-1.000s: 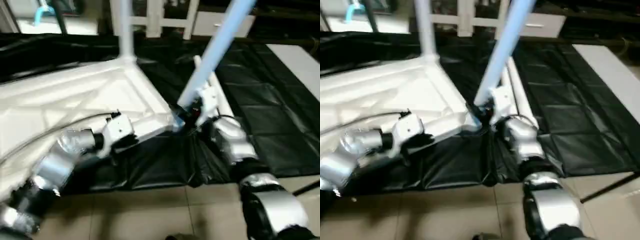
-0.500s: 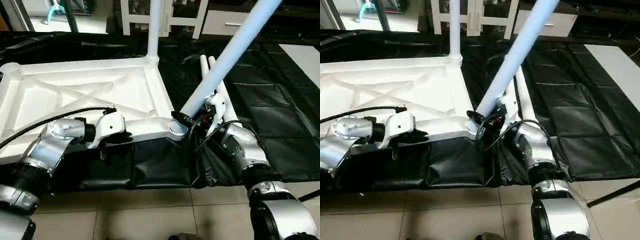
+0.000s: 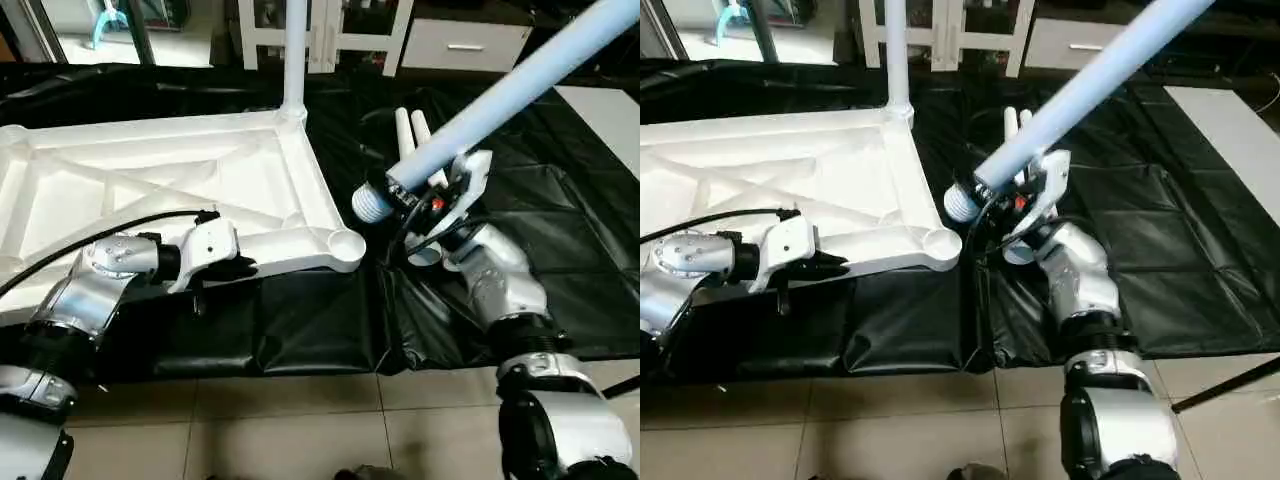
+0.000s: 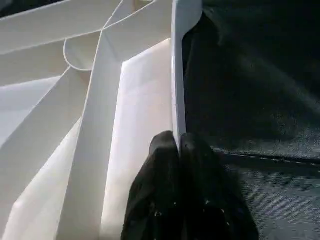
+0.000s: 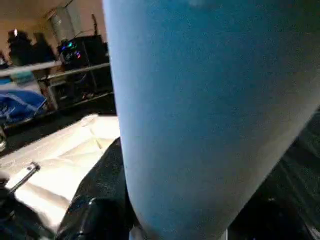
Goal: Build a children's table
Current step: Insert table leg to table base
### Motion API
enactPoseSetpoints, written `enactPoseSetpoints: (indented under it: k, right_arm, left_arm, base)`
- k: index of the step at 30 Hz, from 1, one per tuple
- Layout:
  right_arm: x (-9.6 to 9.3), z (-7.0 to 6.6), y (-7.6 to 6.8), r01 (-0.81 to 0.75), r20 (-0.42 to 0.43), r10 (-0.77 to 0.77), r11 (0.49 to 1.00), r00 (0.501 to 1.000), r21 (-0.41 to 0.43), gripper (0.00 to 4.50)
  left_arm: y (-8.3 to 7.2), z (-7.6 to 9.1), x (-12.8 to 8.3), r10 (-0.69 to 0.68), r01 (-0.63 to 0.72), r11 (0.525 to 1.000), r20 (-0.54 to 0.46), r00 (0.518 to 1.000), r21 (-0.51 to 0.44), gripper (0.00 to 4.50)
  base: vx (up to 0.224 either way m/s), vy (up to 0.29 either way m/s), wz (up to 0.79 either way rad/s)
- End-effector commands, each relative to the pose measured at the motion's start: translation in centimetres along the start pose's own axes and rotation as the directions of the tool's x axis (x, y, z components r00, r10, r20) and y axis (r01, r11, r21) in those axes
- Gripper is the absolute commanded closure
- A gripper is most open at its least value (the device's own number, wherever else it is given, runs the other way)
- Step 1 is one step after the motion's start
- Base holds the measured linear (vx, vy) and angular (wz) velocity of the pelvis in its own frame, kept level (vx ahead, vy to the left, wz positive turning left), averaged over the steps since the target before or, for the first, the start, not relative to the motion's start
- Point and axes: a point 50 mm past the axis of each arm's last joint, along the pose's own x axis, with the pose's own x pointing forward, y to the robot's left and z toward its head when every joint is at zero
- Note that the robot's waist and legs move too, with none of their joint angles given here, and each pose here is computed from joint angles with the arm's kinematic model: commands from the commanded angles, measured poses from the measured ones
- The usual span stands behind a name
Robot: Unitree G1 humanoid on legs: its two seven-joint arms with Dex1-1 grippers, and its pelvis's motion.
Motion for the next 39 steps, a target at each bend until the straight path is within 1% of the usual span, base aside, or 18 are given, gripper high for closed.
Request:
enactPoseSetpoints:
  k: [1,5,6,11,12,15,16,17,18,20,21,22,25,27,28,30,33,39]
  right_arm:
    - [-0.7,-0.4,-0.1,-0.013,-0.063,0.01,0.999,0.998,-0.037,2.61]
    - [-1.6,0.4,-0.9,0.063,-0.078,-0.071,0.994,0.994,-0.093,2.61]
    - [-2.3,1.6,-1.5,0.131,-0.06,-0.14,0.982,0.988,-0.137,2.61]
    - [-3.1,3.8,-1.3,0.2,-0.003,-0.204,0.964,0.979,-0.176,2.62]
    - [-3.2,4.2,-0.9,0.21,-0.002,-0.214,0.961,0.977,-0.177,2.62]
    - [-3.7,4.5,-0.4,0.251,-0.014,-0.258,0.953,0.966,-0.171,2.62]
    - [-3.9,4.4,-0.4,0.27,-0.018,-0.276,0.949,0.961,-0.163,2.62]
    - [-4.4,4.0,-0.3,0.338,-0.038,-0.345,0.933,0.938,-0.122,2.62]
    - [-5.1,3.3,-0.2,0.409,-0.075,-0.414,0.909,0.907,-0.075,2.62]
    - [-5.6,2.5,0.0,0.44,-0.125,-0.445,0.895,0.887,-0.071,2.62]
    - [-5.9,2.4,0.4,0.466,-0.121,-0.481,0.874,0.868,-0.133,2.62]
    - [-6.0,2.5,0.4,0.476,-0.12,-0.493,0.867,0.862,-0.149,2.62]
    - [-6.9,3.2,0.5,0.62,-0.093,-0.667,0.728,0.739,-0.292,2.62]
    - [-7.4,3.8,1.7,0.554,-0.053,-0.587,0.787,0.808,-0.272,2.62]
    - [-7.5,3.9,1.8,0.551,-0.048,-0.584,0.786,0.81,-0.28,2.62]
    - [-8.1,3.5,2.7,0.525,-0.071,-0.554,0.816,0.829,-0.243,2.62]
    - [-8.2,2.1,3.8,0.437,-0.138,-0.476,0.867,0.869,-0.24,2.62]
    - [-7.8,1.2,3.7,0.437,-0.159,-0.477,0.869,0.864,-0.232,2.62]
  left_arm:
    - [0.6,-1.0,-0.5,0.085,-0.086,0.996,-0.045,0.995,-0.033,4.05]
    - [2.0,1.0,-0.7,0.201,-0.18,0.969,0.113,0.973,-0.17,3.86]
    - [2.9,2.4,-1.5,0.298,-0.253,0.942,0.203,0.933,-0.222,3.7]
    - [4.4,4.3,-3.4,0.438,-0.353,0.888,0.309,0.844,-0.295,3.41]
    - [5.2,4.8,-4.1,0.535,-0.43,0.833,0.307,0.787,-0.349,3.1]
    - [6.4,5.5,-5.5,0.757,-0.576,0.618,0.208,0.619,-0.536,3.08]
    - [6.3,5.5,-5.6,0.788,-0.586,0.566,0.172,0.591,-0.58,3.08]
    - [5.5,5.5,-5.3,0.829,-0.578,0.458,0.089,0.552,-0.676,3.08]
    - [4.2,5.8,-4.5,0.837,-0.551,0.398,0.045,0.546,-0.734,3.08]
    - [2.6,6.2,-3.7,0.836,-0.524,0.393,0.056,0.546,-0.756,3.08]
    - [0.8,6.6,-3.0,0.857,-0.565,0.4,0.076,0.51,-0.721,3.08]
    - [0.4,6.8,-2.8,0.86,-0.571,0.403,0.083,0.504,-0.715,3.08]
    - [-2.6,6.9,-1.9,0.886,-0.619,0.384,0.085,0.455,-0.685,3.08]
    - [-4.1,7.1,-1.5,0.884,-0.587,0.376,0.087,0.459,-0.717,3.08]
    - [-4.2,7.1,-1.5,0.883,-0.594,0.379,0.086,0.461,-0.71,3.08]
    - [-5.3,6.8,-1.0,0.874,-0.636,0.391,0.051,0.483,-0.665,3.08]
    - [-6.4,6.2,-0.2,0.859,-0.63,0.338,-0.044,0.51,-0.699,3.08]
    - [-7.4,6.1,0.1,0.865,-0.652,0.328,-0.061,0.499,-0.683,3.08]
  base:
    - [0.0,0.0,0.0]
    - [0.0,0.0,0.0]
    - [0.0,0.0,0.0]
    - [0.0,0.0,0.0]
    - [0.0,0.0,0.0]
    - [0.0,0.0,0.0]
    - [0.0,0.0,0.0]
    - [0.0,0.0,0.0]
    - [0.0,0.0,0.0]
    - [0.0,0.0,0.0]
    - [0.0,0.0,0.0]
    - [0.0,0.0,0.0]
    - [0.0,0.0,0.0]
    - [-0.026,-0.003,0.01]
    - [-0.052,-0.005,0.02]
    - [-0.027,-0.004,0.01]
    - [0.0,0.0,0.0]
    - [-0.009,0.0,0.0]
